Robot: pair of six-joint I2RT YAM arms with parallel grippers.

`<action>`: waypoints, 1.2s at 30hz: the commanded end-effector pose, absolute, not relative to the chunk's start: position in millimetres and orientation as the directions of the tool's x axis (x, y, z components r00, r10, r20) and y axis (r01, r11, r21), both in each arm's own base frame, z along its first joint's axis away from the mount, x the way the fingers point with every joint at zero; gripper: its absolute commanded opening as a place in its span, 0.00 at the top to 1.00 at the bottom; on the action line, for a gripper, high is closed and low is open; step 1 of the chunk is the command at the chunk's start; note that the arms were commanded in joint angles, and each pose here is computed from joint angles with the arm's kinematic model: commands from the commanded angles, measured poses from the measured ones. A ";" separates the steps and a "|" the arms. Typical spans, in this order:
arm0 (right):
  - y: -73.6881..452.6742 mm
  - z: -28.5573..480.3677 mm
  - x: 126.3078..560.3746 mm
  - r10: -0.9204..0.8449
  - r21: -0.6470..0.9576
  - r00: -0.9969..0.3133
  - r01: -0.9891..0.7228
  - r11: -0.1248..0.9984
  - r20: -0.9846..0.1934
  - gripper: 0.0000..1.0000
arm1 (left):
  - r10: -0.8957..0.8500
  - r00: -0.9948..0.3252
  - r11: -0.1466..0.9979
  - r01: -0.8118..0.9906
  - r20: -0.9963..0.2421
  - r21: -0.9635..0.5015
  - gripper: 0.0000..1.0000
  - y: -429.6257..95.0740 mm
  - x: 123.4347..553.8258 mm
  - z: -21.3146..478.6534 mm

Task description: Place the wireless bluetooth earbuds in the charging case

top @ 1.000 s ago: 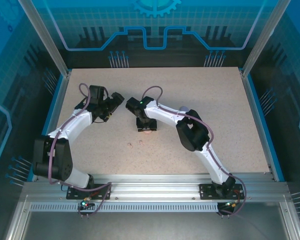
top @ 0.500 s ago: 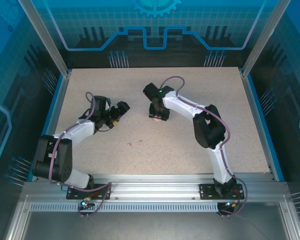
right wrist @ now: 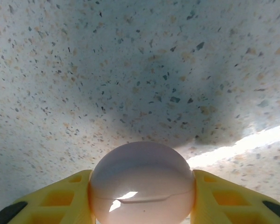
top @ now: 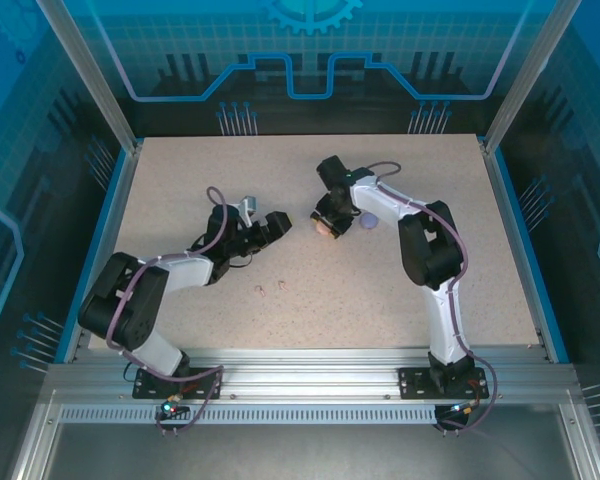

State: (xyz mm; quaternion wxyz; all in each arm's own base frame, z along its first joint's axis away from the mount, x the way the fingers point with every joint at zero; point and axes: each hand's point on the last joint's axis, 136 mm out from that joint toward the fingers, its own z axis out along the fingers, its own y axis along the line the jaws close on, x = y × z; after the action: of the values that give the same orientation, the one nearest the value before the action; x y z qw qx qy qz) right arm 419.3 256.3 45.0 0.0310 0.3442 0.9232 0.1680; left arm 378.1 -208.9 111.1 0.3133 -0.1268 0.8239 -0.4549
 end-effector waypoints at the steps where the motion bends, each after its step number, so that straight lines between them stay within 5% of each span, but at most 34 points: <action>1: 275.7 66.4 426.0 0.680 0.422 -0.721 0.663 0.618 0.138 0.55 | -0.473 -0.749 0.542 0.168 -0.464 -0.824 0.03 -220.6 388.7 120.7; 12: 302.9 81.0 425.5 0.663 0.488 -0.726 0.653 0.579 0.184 0.55 | -0.442 -0.776 0.517 0.190 -0.450 -0.835 0.23 -239.6 398.7 104.4; 36: 329.9 108.0 413.0 0.616 0.555 -0.767 0.595 0.581 0.177 0.55 | -0.455 -0.773 0.517 0.174 -0.441 -0.838 0.38 -251.9 413.7 87.9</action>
State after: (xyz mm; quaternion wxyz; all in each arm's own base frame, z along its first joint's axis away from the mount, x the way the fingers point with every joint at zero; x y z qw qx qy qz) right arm 420.1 318.4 85.0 0.0198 0.3510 0.8937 0.2788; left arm 404.4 -244.4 76.7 0.3033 -0.0968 0.8193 -0.4769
